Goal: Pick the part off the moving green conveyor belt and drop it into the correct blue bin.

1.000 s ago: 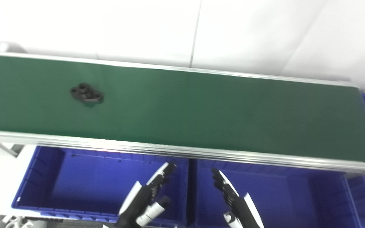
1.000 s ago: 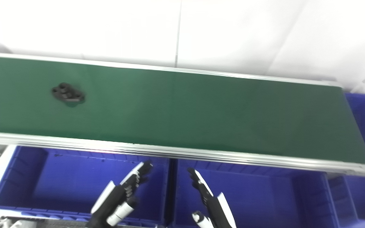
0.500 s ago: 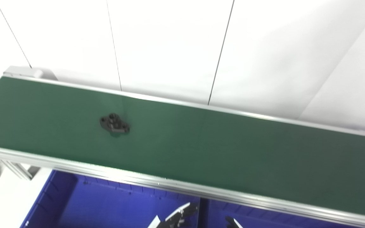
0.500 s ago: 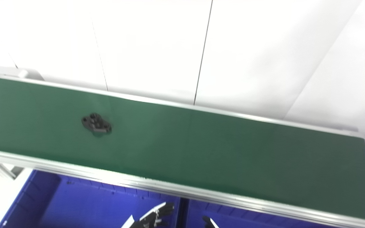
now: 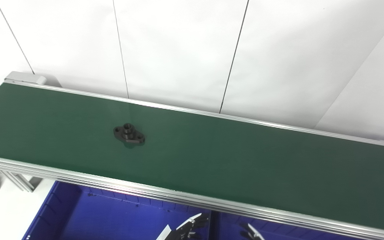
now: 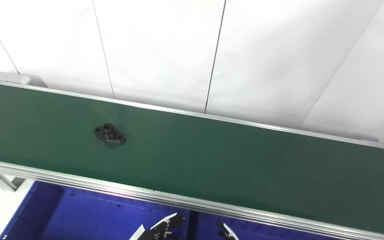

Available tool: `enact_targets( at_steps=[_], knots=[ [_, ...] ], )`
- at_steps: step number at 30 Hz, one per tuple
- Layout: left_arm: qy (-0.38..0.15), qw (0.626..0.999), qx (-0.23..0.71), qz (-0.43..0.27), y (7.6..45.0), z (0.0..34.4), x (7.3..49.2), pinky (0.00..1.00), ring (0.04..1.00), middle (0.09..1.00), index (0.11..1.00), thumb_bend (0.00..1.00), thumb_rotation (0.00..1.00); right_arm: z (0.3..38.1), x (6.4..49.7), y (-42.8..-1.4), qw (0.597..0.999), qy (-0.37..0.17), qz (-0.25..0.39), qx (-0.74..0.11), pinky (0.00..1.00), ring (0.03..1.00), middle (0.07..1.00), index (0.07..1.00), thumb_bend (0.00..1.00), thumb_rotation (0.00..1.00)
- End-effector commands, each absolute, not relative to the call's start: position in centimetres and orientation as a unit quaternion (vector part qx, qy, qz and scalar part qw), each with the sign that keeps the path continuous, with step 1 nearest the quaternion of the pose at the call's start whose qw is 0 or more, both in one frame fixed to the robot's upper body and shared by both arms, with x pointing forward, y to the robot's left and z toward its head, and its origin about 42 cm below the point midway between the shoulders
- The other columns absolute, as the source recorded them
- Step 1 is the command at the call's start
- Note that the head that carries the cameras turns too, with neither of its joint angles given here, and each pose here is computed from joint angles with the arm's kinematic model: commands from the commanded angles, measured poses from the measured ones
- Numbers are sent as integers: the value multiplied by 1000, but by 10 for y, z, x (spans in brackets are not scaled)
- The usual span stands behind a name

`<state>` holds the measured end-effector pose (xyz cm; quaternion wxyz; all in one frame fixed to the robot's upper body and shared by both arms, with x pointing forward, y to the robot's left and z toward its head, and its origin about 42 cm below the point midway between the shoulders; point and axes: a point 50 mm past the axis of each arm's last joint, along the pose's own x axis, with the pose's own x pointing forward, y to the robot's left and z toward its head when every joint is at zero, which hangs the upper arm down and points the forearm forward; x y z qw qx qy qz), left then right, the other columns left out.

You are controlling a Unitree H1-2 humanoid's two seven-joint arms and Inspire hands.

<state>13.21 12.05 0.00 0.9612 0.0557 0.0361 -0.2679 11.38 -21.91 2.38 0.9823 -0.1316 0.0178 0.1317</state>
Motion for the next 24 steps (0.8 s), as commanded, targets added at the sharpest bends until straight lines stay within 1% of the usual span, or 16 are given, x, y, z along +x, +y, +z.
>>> enact_targets(
  at_steps=[1, 4, 7, 9, 10, 14, 16, 18, 20, 24],
  knots=[
    [1, 962, 53, -269, 113, 9, 138, 742, 881, 900, 890, 676, 854, 46, 119, -223, 981, -45, 125, -140, 721, 853, 897, 862, 882, 845],
    [-3, 962, 51, -268, 112, 11, 138, 744, 879, 901, 889, 661, 853, 68, 124, -224, 974, -96, 125, -162, 675, 831, 883, 844, 872, 818],
    [-5, 963, 48, -267, 110, 12, 139, 757, 885, 902, 889, 669, 853, 87, 131, -223, 968, -142, 115, -172, 629, 799, 859, 814, 857, 747],
    [-7, 963, 48, -266, 110, 13, 140, 761, 887, 903, 889, 674, 855, 99, 138, -220, 964, -172, 101, -173, 621, 792, 853, 805, 855, 732],
    [-8, 963, 49, -266, 110, 13, 140, 761, 888, 904, 891, 671, 857, 104, 141, -218, 963, -184, 95, -173, 603, 777, 843, 792, 861, 706],
    [-10, 962, 49, -269, 110, 13, 143, 771, 895, 911, 899, 669, 851, 122, 165, -209, 950, -238, 64, -190, 613, 783, 844, 801, 878, 638],
    [-11, 961, 52, -270, 110, 13, 144, 771, 894, 910, 900, 671, 852, 130, 179, -205, 943, -252, 52, -210, 626, 788, 846, 809, 885, 626],
    [-12, 961, 55, -270, 109, 13, 145, 768, 893, 910, 901, 682, 857, 138, 192, -203, 937, -262, 40, -227, 616, 781, 847, 824, 905, 644],
    [-13, 961, 56, -271, 108, 14, 145, 772, 895, 912, 902, 677, 853, 147, 204, -201, 933, -271, 35, -235, 612, 783, 852, 833, 920, 635],
    [-16, 961, 56, -272, 107, 15, 146, 764, 891, 913, 907, 644, 842, 164, 234, -194, 924, -290, 27, -248, 560, 723, 852, 848, 982, 610]
  ],
)
